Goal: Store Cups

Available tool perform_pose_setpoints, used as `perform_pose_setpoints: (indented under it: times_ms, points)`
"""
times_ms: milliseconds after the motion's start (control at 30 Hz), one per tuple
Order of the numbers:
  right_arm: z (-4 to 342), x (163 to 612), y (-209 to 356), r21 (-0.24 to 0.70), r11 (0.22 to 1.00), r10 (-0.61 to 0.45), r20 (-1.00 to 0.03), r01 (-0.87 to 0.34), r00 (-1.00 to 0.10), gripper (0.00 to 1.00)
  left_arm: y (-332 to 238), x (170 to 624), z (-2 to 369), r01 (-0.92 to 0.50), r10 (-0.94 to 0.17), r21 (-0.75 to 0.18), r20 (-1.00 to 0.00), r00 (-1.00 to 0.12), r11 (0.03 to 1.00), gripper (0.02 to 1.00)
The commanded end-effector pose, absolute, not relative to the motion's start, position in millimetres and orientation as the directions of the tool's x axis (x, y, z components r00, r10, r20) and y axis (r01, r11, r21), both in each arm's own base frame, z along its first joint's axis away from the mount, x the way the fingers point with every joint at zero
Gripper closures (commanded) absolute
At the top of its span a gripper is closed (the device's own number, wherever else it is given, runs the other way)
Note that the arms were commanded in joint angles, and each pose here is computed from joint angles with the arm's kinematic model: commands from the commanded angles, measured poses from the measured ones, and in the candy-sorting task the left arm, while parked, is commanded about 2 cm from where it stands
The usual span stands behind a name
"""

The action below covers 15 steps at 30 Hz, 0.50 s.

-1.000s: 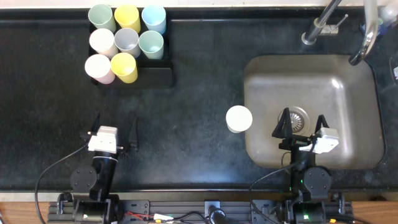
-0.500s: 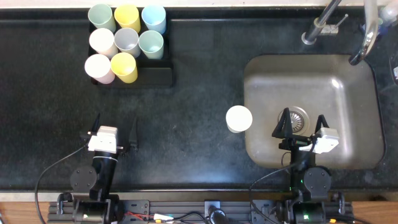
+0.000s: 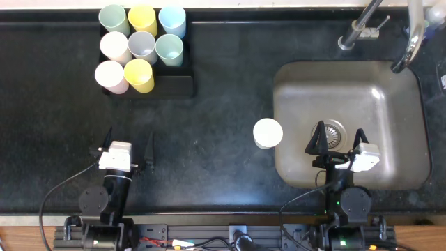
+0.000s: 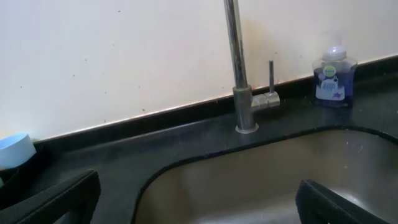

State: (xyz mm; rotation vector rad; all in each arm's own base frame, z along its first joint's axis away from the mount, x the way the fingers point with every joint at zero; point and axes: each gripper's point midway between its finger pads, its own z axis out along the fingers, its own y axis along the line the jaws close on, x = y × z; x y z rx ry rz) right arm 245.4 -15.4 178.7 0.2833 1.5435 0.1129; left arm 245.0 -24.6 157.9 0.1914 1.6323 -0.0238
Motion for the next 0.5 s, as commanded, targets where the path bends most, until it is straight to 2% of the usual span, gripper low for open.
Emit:
perform_pose_setpoints:
  times_ms: [33,167,267,400,500]
  points:
    - [175.6,245.7,-15.8,0.255,0.961,0.253,-0.967,0.104,0.031,0.003,-26.3,244.2,159.1,0.151,0.130,0.121,-0.990,-0.048,0.981,0.018]
    - [184.0,245.1,-9.8,0.257,0.964,0.255,-0.966,0.066,0.037,0.003,-26.3,244.2,159.1,0.151,0.130,0.121,-0.990,-0.048,0.981,0.020]
    - [204.9,237.3,-7.6,0.252,0.966,0.253,-0.968,0.061,-0.002,0.003,-26.3,244.2,159.2,0.151,0.130,0.121,-0.990,-0.048,0.981,0.020]
    - [229.2,219.0,-7.8,0.226,0.968,0.245,-0.947,0.110,-0.210,0.003,-26.3,244.2,159.2,0.151,0.130,0.121,-0.990,-0.048,0.981,0.020]
    - [242.8,222.7,-7.6,0.191,0.969,0.238,-0.886,0.153,-0.398,0.003,-26.3,244.2,159.1,0.151,0.130,0.121,-0.990,-0.048,0.981,0.020]
